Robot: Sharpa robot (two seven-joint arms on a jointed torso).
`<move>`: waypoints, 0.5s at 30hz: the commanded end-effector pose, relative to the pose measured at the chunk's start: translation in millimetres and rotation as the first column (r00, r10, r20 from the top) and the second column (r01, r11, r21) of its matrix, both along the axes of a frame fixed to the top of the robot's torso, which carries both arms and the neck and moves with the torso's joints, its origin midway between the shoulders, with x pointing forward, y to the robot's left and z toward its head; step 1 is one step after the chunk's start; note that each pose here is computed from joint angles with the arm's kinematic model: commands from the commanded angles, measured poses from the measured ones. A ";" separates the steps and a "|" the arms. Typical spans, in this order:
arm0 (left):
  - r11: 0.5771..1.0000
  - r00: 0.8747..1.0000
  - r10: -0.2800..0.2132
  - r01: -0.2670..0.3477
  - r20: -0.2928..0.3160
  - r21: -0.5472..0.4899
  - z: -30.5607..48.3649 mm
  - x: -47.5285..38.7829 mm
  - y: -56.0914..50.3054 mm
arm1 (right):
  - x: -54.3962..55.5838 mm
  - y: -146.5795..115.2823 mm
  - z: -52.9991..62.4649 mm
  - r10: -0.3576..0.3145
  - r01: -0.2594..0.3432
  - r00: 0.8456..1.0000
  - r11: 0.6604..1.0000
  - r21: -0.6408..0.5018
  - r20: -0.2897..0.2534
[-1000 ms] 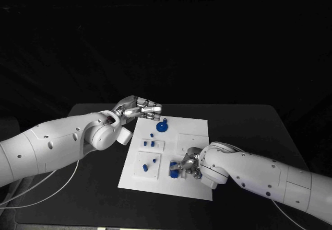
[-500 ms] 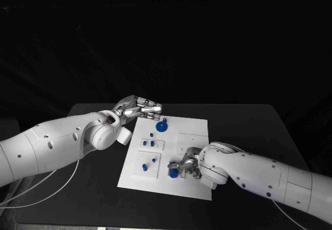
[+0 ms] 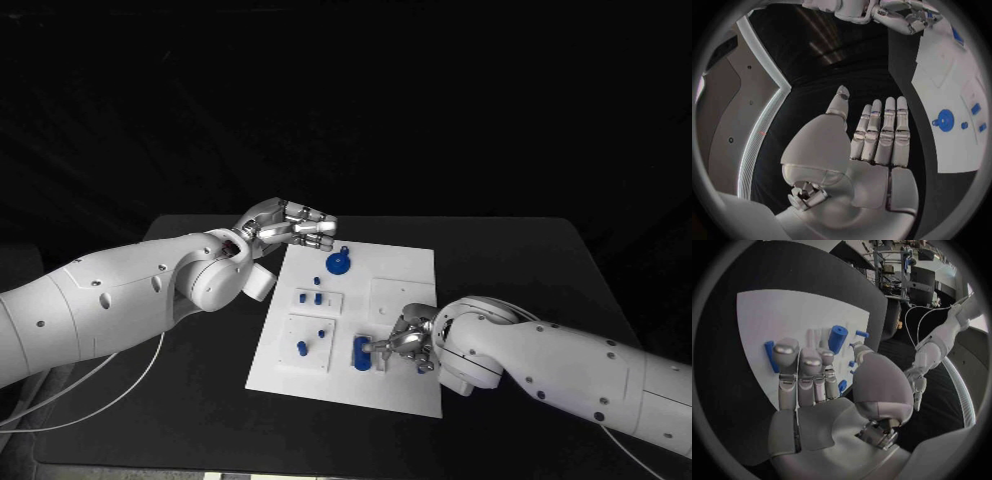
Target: Assemble the parts on the task board
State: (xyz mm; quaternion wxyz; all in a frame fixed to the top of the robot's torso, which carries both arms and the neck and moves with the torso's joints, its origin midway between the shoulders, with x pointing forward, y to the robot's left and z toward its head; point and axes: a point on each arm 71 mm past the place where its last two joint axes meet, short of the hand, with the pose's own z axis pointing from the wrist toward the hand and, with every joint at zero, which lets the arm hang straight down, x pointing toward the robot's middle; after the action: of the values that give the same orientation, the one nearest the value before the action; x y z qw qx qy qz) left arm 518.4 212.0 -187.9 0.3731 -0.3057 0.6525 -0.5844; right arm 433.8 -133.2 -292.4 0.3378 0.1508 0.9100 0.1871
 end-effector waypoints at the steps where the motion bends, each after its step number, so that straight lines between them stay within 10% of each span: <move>1: 1.000 1.000 -0.007 0.007 0.003 -0.011 1.1 -0.5 -0.8 | -2.1 1.0 3.2 0.075 -0.075 0.997 0.997 -0.010 0.029; 15: 1.000 1.000 -0.004 0.004 0.004 -0.009 1.0 -0.2 0.6 | -5.5 13.6 2.5 0.123 -0.123 0.992 0.992 -0.004 0.023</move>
State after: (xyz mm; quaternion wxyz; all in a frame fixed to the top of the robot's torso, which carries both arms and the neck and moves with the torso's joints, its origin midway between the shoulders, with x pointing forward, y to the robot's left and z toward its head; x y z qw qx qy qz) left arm 518.5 214.2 -187.9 0.3746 -0.3068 0.6523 -0.5831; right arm 429.3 -121.6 -288.5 0.3382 0.1098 0.9117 0.2059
